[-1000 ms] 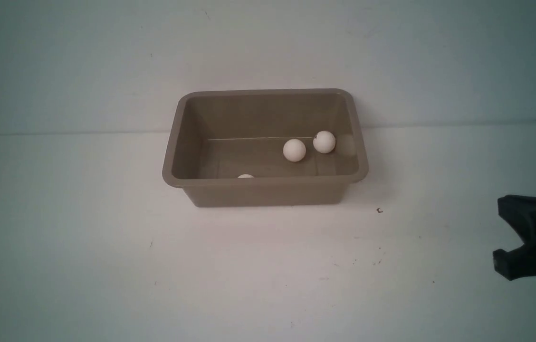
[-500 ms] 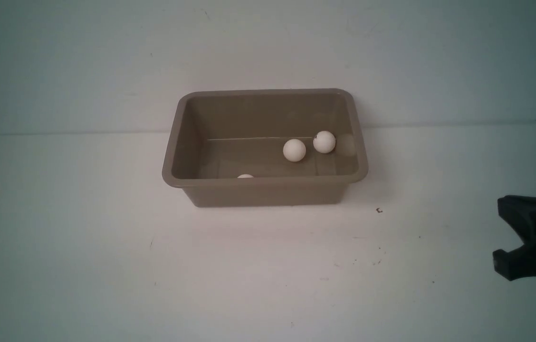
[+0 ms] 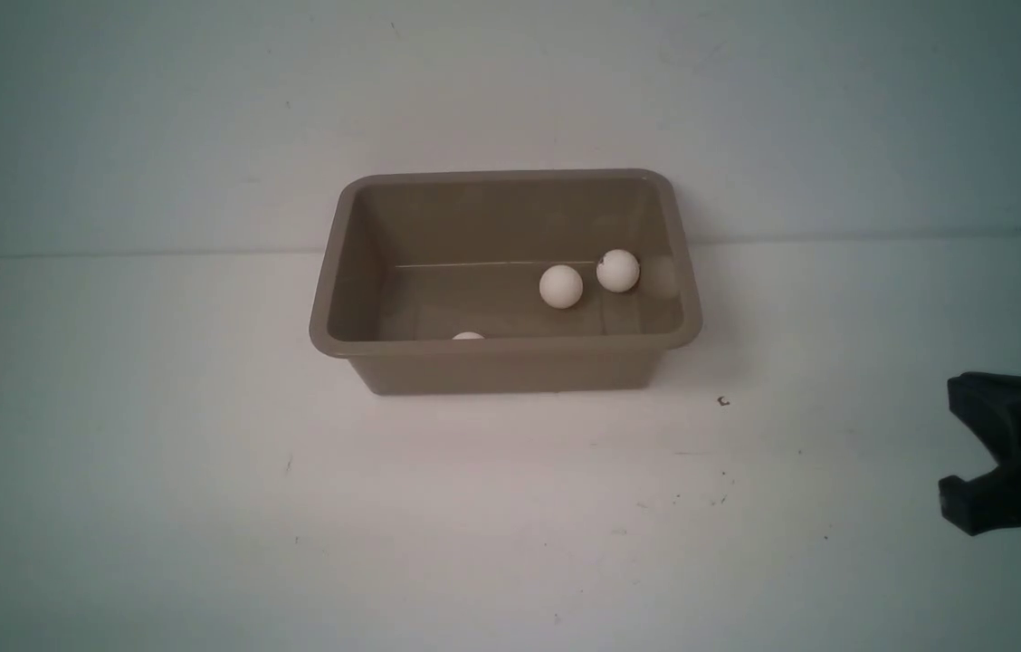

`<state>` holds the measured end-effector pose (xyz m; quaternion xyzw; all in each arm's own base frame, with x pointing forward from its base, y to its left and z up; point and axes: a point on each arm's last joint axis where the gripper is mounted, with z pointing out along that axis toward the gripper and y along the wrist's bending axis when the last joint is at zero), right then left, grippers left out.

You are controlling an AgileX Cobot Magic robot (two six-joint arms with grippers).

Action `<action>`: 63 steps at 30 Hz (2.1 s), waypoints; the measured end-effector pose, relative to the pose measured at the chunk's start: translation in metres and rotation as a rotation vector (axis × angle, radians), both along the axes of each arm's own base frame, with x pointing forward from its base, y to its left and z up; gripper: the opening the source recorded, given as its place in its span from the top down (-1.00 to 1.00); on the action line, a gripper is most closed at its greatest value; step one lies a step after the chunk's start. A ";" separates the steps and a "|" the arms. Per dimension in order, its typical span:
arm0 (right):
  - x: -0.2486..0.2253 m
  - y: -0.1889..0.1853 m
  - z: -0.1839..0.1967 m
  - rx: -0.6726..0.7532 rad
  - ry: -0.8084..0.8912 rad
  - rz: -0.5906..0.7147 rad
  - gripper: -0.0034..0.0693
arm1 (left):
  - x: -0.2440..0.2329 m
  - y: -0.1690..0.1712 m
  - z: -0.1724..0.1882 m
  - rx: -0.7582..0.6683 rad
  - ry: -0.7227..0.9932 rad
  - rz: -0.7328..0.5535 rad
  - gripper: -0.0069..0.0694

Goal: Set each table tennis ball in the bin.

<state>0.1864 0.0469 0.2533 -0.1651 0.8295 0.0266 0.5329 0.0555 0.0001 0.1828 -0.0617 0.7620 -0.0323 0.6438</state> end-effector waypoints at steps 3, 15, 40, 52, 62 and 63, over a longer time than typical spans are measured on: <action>0.000 0.000 0.000 0.000 0.000 0.000 0.95 | -0.001 0.001 -0.005 0.012 0.050 0.014 0.83; 0.000 0.000 0.000 0.000 0.000 0.000 0.95 | -0.001 0.002 -0.007 0.027 0.074 0.014 0.83; -0.045 -0.042 0.017 0.145 -0.062 -0.263 0.95 | -0.001 0.002 -0.007 0.026 0.075 0.014 0.83; -0.111 -0.051 -0.057 0.231 -0.133 -0.380 0.95 | -0.001 0.002 -0.007 0.026 0.076 0.013 0.83; -0.124 -0.049 -0.074 0.270 -0.177 -0.375 0.95 | -0.001 0.002 -0.007 0.026 0.076 0.013 0.83; -0.125 -0.048 -0.075 0.270 -0.170 -0.373 0.95 | -0.001 0.002 -0.007 0.026 0.076 0.013 0.83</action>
